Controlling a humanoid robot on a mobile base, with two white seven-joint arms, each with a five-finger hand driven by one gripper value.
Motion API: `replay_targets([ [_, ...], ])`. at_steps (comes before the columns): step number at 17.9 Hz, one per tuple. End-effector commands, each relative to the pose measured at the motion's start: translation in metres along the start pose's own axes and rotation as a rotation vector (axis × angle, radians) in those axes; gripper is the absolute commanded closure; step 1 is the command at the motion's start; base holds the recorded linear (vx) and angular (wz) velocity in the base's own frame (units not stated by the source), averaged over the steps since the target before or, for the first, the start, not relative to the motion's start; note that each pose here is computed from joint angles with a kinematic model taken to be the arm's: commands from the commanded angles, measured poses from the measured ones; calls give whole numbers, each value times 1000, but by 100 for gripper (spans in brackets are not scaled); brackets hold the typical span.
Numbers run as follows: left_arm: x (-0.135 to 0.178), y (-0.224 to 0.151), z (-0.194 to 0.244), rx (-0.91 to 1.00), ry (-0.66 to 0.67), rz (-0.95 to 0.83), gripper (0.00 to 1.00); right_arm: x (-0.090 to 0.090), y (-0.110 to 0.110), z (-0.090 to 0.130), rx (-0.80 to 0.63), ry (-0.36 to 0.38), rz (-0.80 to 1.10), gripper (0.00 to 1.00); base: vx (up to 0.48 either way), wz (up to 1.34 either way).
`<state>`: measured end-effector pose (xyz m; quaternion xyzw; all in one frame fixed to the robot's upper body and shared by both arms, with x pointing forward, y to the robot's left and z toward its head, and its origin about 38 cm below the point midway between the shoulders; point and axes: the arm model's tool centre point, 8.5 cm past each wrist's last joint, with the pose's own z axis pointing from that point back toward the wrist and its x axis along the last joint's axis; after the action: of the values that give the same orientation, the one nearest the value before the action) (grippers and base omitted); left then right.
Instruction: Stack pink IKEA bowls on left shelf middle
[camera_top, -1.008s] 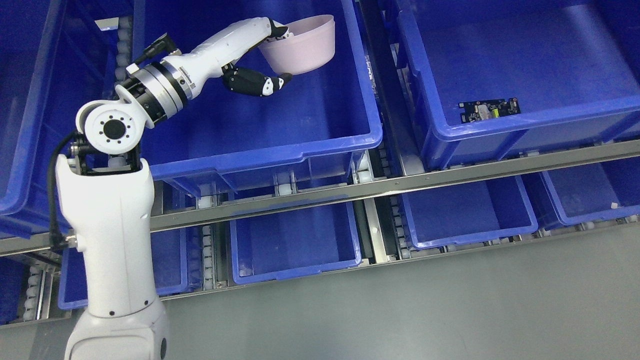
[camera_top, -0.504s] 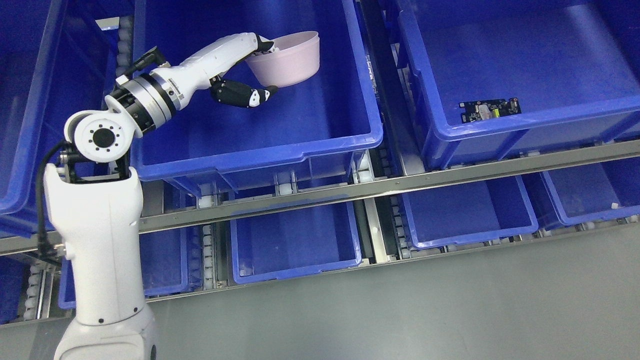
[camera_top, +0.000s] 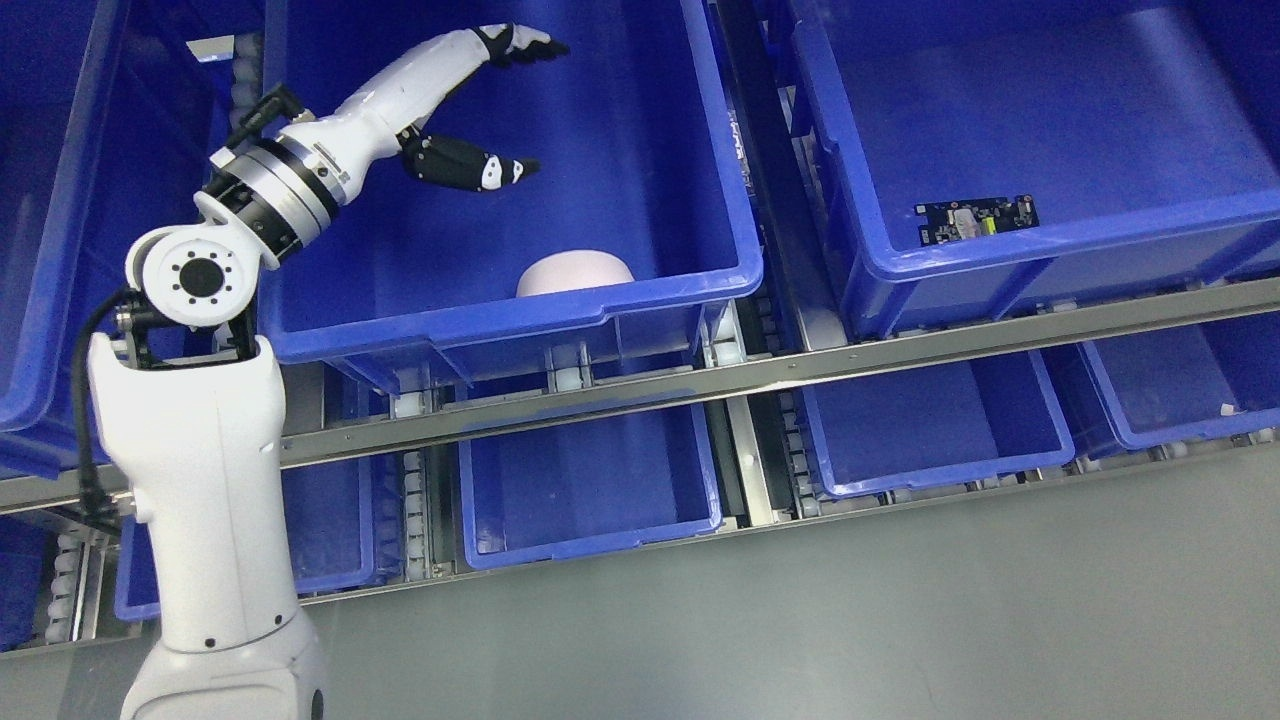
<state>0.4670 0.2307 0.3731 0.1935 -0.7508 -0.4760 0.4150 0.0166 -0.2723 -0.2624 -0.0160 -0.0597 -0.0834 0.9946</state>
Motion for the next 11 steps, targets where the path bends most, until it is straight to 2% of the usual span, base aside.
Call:
replay_targets([
  [1,-25,21,0,467,3,252,0,2,-11,1,-16,-2,3,0,0,0],
  [2,-27,26,3,612,-46,379,0,2,-11,1,-18,-2,3,0,0,0],
  [4,-26,20,-1,750,-119,665,0,2,-11,1,-16,-2,3,0,0,0],
  [7,-26,-10,3,715,-79,701,0,2,-11,1,-18,-2,3,0,-3,2],
  [11,-19,-55,32,666,-53,708,0,2,-11,1,-16,-2,3,0,-38,66],
])
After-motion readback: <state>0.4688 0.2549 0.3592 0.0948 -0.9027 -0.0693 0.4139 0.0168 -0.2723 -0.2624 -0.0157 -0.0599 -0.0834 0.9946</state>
